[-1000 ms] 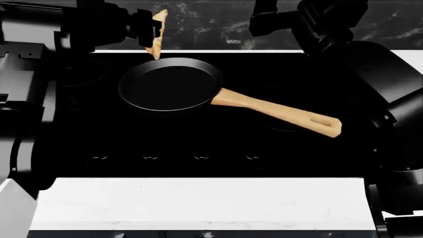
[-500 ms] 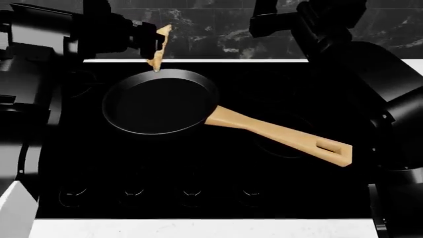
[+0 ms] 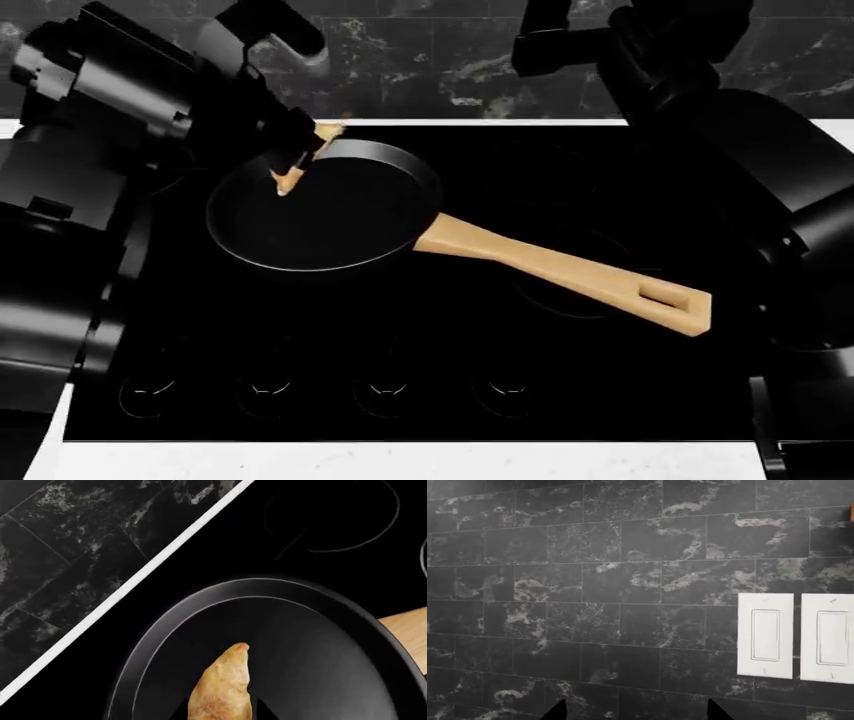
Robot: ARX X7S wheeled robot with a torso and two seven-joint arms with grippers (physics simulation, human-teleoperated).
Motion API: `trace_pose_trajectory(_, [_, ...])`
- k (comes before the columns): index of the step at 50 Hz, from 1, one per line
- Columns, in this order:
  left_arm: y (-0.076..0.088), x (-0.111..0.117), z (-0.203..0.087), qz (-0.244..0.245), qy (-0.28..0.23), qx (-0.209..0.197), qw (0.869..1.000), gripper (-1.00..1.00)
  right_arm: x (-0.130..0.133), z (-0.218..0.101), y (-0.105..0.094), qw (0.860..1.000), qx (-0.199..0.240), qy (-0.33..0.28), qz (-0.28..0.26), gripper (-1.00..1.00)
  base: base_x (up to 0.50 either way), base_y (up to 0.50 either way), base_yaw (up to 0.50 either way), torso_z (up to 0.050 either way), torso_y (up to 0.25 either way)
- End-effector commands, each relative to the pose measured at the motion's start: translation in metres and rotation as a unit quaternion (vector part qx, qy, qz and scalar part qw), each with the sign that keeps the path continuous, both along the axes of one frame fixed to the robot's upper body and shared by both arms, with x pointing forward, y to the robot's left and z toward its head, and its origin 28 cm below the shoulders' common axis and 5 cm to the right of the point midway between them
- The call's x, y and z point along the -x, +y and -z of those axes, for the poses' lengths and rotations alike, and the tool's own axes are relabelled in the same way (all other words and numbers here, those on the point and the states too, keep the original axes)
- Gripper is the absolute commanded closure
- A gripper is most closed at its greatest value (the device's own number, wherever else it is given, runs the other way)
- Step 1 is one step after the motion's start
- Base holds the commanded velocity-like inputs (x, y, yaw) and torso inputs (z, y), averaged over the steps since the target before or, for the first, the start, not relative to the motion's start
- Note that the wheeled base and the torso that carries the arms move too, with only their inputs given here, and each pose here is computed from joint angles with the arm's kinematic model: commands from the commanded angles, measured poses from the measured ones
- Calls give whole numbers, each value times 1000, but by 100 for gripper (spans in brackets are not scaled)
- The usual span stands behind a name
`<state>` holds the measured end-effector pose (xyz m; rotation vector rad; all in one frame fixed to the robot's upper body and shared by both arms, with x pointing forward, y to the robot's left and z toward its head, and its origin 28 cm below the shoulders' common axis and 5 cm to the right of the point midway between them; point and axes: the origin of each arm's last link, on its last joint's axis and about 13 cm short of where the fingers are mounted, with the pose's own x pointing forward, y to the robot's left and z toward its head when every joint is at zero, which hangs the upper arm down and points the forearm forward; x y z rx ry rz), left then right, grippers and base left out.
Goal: Pick the croissant and place it on the pan. Then turn on the stove to warm the croissant.
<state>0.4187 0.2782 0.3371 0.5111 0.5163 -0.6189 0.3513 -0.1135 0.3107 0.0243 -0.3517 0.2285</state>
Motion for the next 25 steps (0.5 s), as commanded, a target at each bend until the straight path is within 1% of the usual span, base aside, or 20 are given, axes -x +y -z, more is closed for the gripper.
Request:
trace_pose_trajectory(1, [1, -2, -2, 48, 20, -60, 997, 100, 0, 2, -3, 1000, -3, 1, 4, -100, 0, 0, 0, 0, 0])
trace_pose_trajectory(5, [1, -4, -3, 70, 23, -74, 994, 100, 1, 4, -4, 1000, -7, 1, 6, -100, 0, 0, 0, 0, 0])
trace_pose_trajectory(17, [1, -6, -4, 120, 33, -95, 988, 100, 3, 10, -11, 1000, -12, 5, 13, -100, 0, 0, 0, 0, 0])
trace_pose_trajectory(25, [1, -7, -4, 131, 39, -98, 986, 100, 3, 12, -13, 1000, -16, 6, 14, -100, 0, 0, 0, 0, 0])
